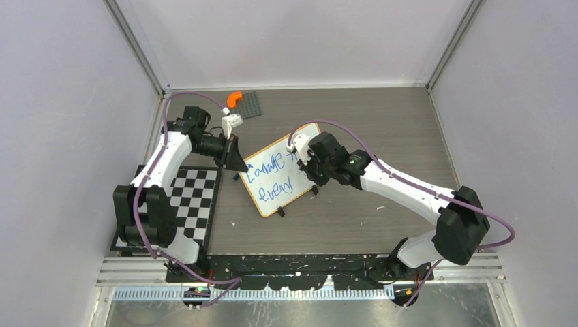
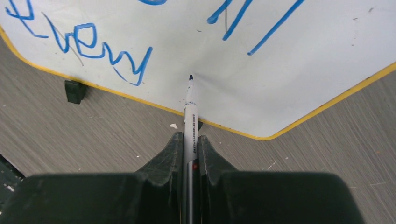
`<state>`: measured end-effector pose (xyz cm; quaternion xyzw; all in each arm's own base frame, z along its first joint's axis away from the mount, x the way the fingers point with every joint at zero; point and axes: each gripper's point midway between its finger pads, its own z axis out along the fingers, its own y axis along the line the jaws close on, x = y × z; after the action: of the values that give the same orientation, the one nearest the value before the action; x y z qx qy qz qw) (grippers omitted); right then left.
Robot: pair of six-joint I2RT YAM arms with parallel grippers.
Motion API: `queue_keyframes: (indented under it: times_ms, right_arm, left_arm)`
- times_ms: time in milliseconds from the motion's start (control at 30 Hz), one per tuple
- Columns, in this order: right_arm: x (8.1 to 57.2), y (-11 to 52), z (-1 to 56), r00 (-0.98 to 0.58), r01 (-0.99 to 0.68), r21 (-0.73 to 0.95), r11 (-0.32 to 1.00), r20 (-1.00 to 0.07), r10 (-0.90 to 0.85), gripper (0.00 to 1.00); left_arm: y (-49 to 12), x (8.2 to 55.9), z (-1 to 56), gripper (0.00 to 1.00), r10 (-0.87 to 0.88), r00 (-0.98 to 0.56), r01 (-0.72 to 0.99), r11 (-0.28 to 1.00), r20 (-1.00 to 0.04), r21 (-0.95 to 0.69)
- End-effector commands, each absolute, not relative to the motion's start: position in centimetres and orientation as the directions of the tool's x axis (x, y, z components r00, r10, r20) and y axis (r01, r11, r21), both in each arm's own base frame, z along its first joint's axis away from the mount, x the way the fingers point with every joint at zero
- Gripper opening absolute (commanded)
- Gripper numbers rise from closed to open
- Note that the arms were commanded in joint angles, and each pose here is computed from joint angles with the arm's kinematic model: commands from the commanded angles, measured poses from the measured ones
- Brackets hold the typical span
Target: Write a sentence on the whiteboard
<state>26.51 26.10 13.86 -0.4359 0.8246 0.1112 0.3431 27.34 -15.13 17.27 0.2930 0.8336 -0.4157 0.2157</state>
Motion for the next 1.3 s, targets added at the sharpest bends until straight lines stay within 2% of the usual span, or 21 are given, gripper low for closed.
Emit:
queue_keyframes:
  times_ms: [0, 733, 1267]
  right_arm:
    - [28.6, 26.4, 15.3, -0.360, -0.747, -0.176, 0.641, -0.704, -0.613, 0.00]
    - [27.3, 28.8, 14.8, -0.328, -0.801, -0.146, 0.580, -0.704, -0.630, 0.00]
    - [27.9, 25.9, 13.3, -0.344, -0.771, -0.218, 0.599, -0.649, -0.679, 0.00]
  left_arm:
    - [-15.0, 27.7, 17.7, 0.00, 0.328, -0.697, 0.702, 0.491, -0.637, -0.515]
    - [-15.0, 27.5, 17.6, 0.00, 0.332, -0.696, 0.704, 0.491, -0.637, -0.513]
    - [-14.9, 27.6, 17.5, 0.00, 0.334, -0.697, 0.704, 0.491, -0.635, -0.514]
